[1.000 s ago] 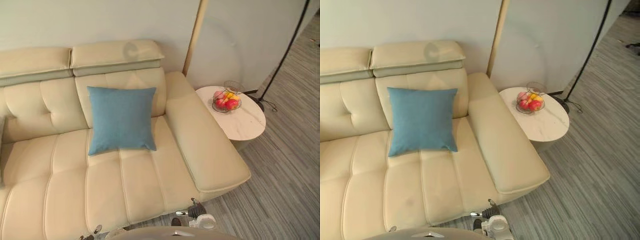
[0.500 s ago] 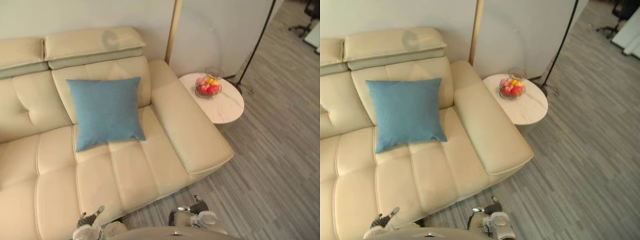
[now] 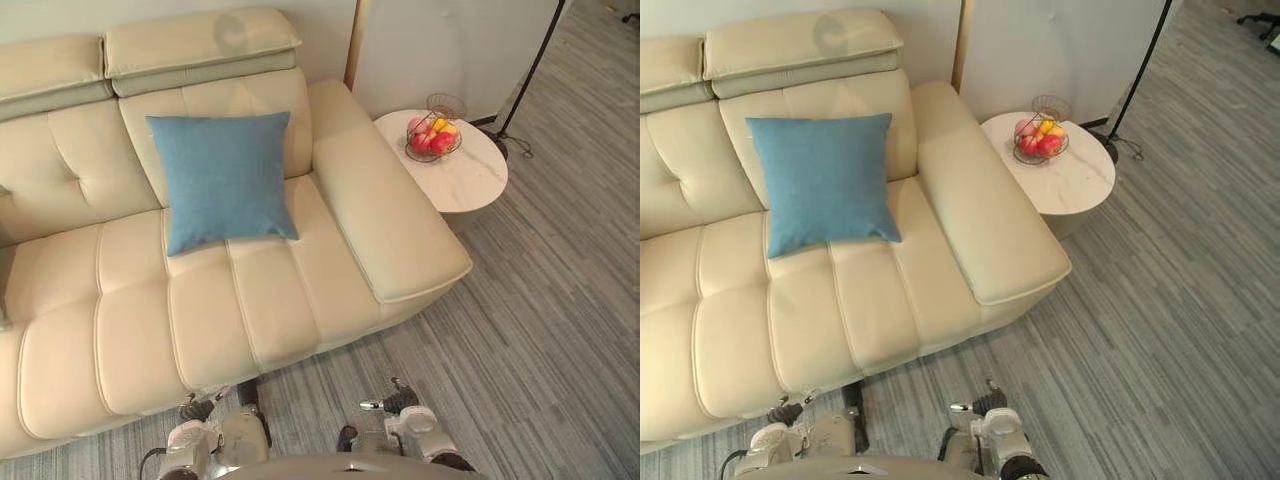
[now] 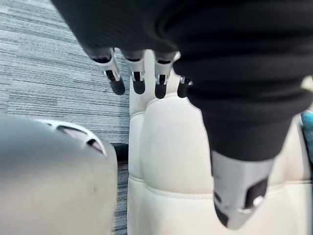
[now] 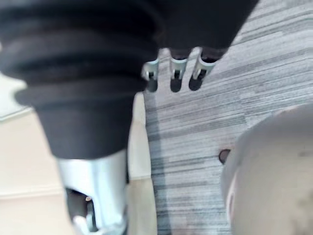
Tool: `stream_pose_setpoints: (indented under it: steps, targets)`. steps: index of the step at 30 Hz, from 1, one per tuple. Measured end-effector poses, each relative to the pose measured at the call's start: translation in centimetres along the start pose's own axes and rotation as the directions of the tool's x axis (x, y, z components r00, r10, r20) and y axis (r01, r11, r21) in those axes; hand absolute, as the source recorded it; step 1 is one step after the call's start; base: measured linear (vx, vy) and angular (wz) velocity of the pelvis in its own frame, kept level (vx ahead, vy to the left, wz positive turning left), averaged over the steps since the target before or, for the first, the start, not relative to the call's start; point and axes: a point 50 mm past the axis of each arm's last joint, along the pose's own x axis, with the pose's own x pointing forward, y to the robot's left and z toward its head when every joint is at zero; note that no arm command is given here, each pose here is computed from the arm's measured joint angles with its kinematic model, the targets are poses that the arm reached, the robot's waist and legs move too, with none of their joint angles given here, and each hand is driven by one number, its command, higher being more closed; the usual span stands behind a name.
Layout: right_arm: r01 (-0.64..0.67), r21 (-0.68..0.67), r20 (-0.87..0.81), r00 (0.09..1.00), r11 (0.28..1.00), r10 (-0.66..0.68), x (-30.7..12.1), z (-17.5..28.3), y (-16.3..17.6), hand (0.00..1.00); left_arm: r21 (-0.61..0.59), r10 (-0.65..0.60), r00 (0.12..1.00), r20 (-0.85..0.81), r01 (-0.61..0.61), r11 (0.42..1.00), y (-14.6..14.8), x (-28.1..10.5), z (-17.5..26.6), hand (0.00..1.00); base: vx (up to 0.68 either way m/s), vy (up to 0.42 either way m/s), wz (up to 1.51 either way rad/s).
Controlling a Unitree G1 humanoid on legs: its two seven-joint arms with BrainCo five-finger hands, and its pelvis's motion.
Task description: Pick up cushions and gather them together orderly.
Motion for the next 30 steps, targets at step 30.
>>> stream_pose_setpoints:
  steps: [30]
  targets:
    - [0.048,0.164,-0.031,0.999,0.985,-0.044,-0.8,-1.5,-0.1,0.00,-0.064,-0.014,1.000,-0.008,0.014,0.998,0.1,-0.4,-0.9,0.00,-0.02,0.038,-0.76]
